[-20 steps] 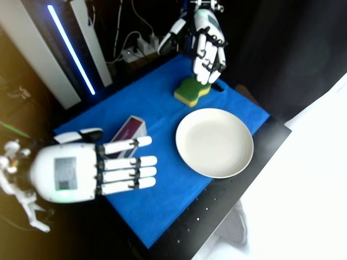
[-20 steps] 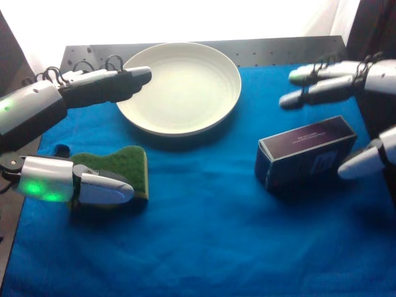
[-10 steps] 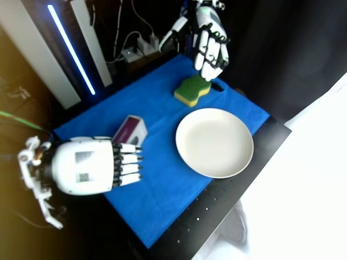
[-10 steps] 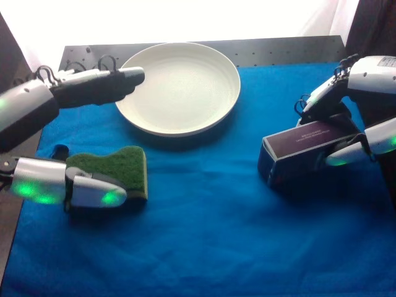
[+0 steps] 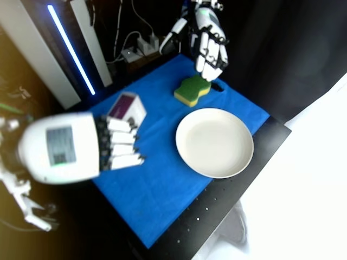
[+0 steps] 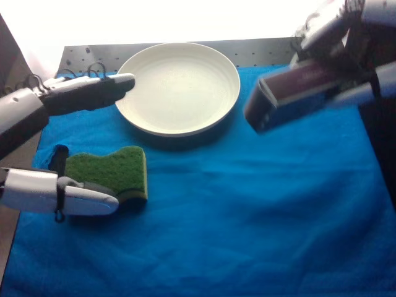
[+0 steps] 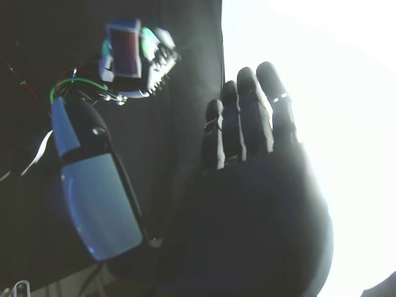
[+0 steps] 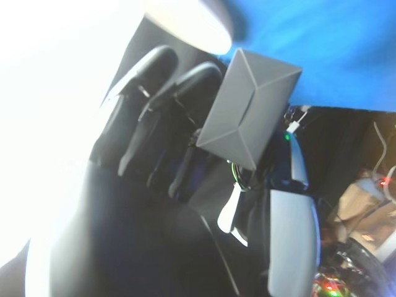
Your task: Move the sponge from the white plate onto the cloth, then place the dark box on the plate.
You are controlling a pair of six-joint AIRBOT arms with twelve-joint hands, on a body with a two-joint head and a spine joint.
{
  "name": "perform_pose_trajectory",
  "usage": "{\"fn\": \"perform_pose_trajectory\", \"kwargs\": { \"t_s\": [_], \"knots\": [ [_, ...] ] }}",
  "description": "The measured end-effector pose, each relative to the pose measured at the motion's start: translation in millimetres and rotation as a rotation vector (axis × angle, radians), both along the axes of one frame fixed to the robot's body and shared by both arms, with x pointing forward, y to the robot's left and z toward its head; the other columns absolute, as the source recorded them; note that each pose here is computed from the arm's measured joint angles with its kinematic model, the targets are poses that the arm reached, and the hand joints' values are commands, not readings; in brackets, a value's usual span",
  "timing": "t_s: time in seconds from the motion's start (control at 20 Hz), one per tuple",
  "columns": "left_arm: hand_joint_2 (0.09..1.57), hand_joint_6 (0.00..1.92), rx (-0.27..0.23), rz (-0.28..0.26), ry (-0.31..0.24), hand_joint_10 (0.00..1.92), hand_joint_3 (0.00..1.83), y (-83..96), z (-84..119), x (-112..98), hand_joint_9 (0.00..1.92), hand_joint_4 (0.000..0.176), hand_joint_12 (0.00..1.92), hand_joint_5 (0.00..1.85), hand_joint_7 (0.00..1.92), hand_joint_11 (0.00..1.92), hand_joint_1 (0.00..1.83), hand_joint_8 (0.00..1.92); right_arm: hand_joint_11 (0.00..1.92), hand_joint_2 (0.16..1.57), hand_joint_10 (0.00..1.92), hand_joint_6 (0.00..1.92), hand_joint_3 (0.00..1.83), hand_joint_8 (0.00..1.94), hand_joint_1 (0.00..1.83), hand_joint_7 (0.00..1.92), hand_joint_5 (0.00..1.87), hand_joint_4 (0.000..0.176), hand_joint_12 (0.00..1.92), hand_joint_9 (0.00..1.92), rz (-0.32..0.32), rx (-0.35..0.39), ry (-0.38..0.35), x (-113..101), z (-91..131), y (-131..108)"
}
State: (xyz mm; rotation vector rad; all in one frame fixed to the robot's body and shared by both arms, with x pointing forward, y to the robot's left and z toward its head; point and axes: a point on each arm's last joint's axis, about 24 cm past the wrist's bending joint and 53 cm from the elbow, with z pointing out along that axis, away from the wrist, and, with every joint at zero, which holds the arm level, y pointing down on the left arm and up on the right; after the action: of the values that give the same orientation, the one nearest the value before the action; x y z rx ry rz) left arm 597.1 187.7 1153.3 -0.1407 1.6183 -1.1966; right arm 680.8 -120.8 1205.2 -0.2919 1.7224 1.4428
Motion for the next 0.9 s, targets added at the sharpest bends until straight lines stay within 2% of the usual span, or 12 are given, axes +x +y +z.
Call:
{"fn": "perform_pose_trajectory", "kwargs": {
  "t_s": [0.05,0.15,0.2,0.3,0.4,0.5,0.6,0.65,0.7,0.75,0.85,0.9],
  "knots": [
    [0.80,0.00,-0.008,0.030,-0.006,0.00,0.01,8.3,3,1,0.30,0.024,1.12,0.24,0.20,0.00,0.82,0.00,0.70,1.08,0.85,0.44,0.00,1.20,1.26,0.96,1.20,0.000,1.13,0.86,-0.001,0.043,-0.023,11,12,13],
    [0.81,0.00,-0.031,0.051,-0.021,0.00,0.01,14.6,8,2,0.25,0.032,1.06,0.21,0.17,0.00,0.80,0.00,0.67,1.09,0.98,0.30,0.00,1.26,1.27,0.94,1.26,0.000,1.34,0.84,0.008,0.105,-0.022,25,17,42],
    [0.82,0.00,-0.034,0.050,-0.027,0.00,0.02,14.7,9,2,0.18,0.067,0.98,0.17,0.12,0.00,0.80,0.00,0.74,1.06,0.93,0.22,0.00,1.16,1.28,0.99,1.32,0.000,1.29,0.92,0.013,0.131,-0.009,30,15,55],
    [0.81,0.00,-0.034,0.049,-0.029,0.00,0.01,13.6,9,1,0.13,0.093,0.90,0.12,0.08,0.00,0.80,0.00,0.79,1.02,0.72,0.54,0.01,0.78,1.26,1.14,1.23,0.019,1.16,1.01,0.009,0.173,0.012,42,9,78],
    [0.80,0.00,-0.035,0.051,-0.032,0.00,0.00,13.9,10,1,0.11,0.091,0.87,0.12,0.07,0.00,0.80,0.00,0.71,1.04,0.76,0.76,0.00,0.74,1.25,1.16,1.12,0.034,1.23,0.98,-0.041,0.219,0.045,60,7,87],
    [0.81,0.00,-0.042,0.051,-0.038,0.01,0.01,13.8,11,1,0.12,0.103,0.87,0.13,0.07,0.00,0.79,0.01,0.49,1.05,0.38,0.85,0.00,0.61,1.26,1.15,1.13,0.000,1.01,1.01,-0.116,0.182,0.071,82,-11,90],
    [0.81,0.00,-0.054,0.047,-0.043,0.02,0.01,10.8,12,2,0.16,0.096,0.92,0.13,0.09,0.00,0.79,0.01,0.40,1.05,0.30,0.93,0.00,0.53,1.26,1.19,1.09,0.000,1.03,1.02,-0.168,0.125,0.094,94,-29,93],
    [0.83,0.00,-0.058,0.043,-0.046,0.02,0.01,9.0,12,2,0.17,0.082,0.93,0.12,0.08,0.00,0.79,0.00,0.59,1.04,0.30,0.79,0.00,0.61,1.25,1.20,1.13,0.031,1.10,1.13,-0.186,0.086,0.105,98,-41,99],
    [0.83,0.00,-0.061,0.043,-0.047,0.02,0.01,8.5,12,2,0.17,0.082,0.93,0.12,0.08,0.00,0.79,0.00,0.59,1.04,0.30,0.79,0.00,0.61,1.25,1.20,1.13,0.031,1.10,1.13,-0.189,0.059,0.106,99,-48,103],
    [0.84,0.00,-0.063,0.043,-0.049,0.02,0.02,8.4,13,2,0.18,0.079,0.88,0.12,0.09,0.00,0.78,0.00,0.80,1.03,0.38,0.56,0.00,0.81,1.27,1.18,1.17,0.000,1.09,1.20,-0.191,0.013,0.108,99,-60,110],
    [0.84,0.00,-0.060,0.042,-0.053,0.01,0.01,8.9,14,3,0.18,0.090,0.86,0.12,0.09,0.00,0.78,0.00,0.71,1.03,0.39,0.65,0.00,0.73,1.26,1.18,1.16,0.010,1.13,1.18,-0.194,-0.050,0.111,99,-77,121],
    [0.84,0.00,-0.061,0.045,-0.052,0.01,0.01,9.4,14,3,0.19,0.094,0.87,0.13,0.09,0.00,0.78,0.00,0.66,1.05,0.51,0.63,0.01,0.87,1.25,1.11,1.14,0.000,1.27,1.11,-0.193,-0.064,0.115,98,-82,126]
  ]
}}
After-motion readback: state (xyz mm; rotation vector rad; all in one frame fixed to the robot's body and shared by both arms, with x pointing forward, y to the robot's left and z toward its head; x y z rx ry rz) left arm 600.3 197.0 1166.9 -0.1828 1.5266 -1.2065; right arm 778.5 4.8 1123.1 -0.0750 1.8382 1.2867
